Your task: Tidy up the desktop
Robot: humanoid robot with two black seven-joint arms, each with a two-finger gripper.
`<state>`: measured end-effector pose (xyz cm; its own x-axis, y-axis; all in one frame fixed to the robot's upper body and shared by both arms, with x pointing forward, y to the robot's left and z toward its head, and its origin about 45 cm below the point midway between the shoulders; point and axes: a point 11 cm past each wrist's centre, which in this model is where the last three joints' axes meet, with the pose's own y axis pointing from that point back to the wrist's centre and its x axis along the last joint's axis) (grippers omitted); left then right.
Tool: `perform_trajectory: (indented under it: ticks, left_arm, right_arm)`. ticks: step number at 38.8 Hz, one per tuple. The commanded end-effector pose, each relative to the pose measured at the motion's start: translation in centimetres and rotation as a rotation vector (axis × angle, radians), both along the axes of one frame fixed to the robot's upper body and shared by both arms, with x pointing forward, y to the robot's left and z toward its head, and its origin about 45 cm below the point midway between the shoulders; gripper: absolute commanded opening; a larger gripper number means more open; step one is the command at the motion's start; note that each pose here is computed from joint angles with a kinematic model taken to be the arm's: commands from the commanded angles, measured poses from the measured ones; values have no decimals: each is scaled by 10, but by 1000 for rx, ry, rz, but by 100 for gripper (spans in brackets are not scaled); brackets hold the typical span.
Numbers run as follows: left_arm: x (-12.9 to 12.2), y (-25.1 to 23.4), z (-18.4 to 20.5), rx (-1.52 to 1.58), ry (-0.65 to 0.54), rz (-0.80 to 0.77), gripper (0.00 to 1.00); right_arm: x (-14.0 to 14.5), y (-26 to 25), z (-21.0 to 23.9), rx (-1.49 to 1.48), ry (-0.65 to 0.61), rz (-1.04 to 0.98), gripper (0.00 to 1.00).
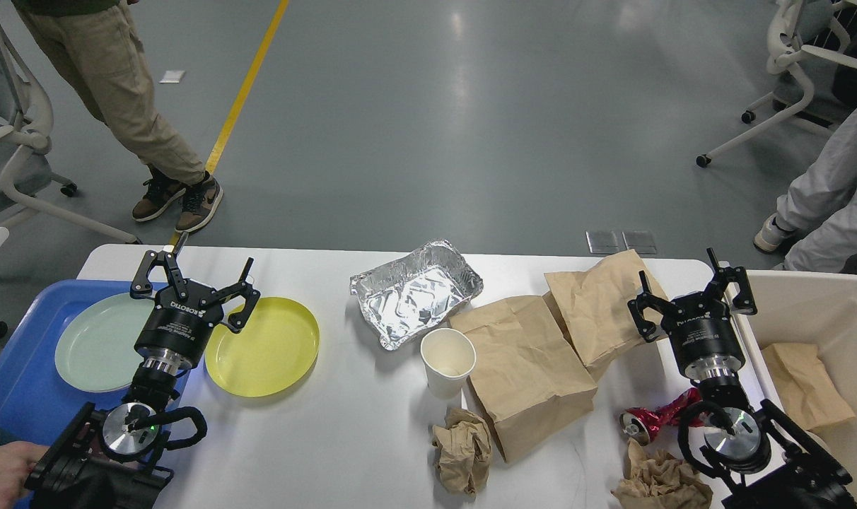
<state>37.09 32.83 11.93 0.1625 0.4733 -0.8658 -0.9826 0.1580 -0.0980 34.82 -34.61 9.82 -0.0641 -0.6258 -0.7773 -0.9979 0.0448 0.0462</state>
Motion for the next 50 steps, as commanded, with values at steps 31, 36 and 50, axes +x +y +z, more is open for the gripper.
perform_trajectory:
  ticks: [31, 36, 50]
  left_arm:
    - [0, 0, 0, 0, 0, 0, 96]
    - [0, 0, 0, 0, 0, 0, 96]
    - [0, 0, 0, 0, 0, -1, 96]
  right_arm:
    - [0, 0, 0, 0, 0, 0, 100]
    - [0, 0, 0, 0, 0, 0, 100]
    - [0, 0, 0, 0, 1, 1, 100]
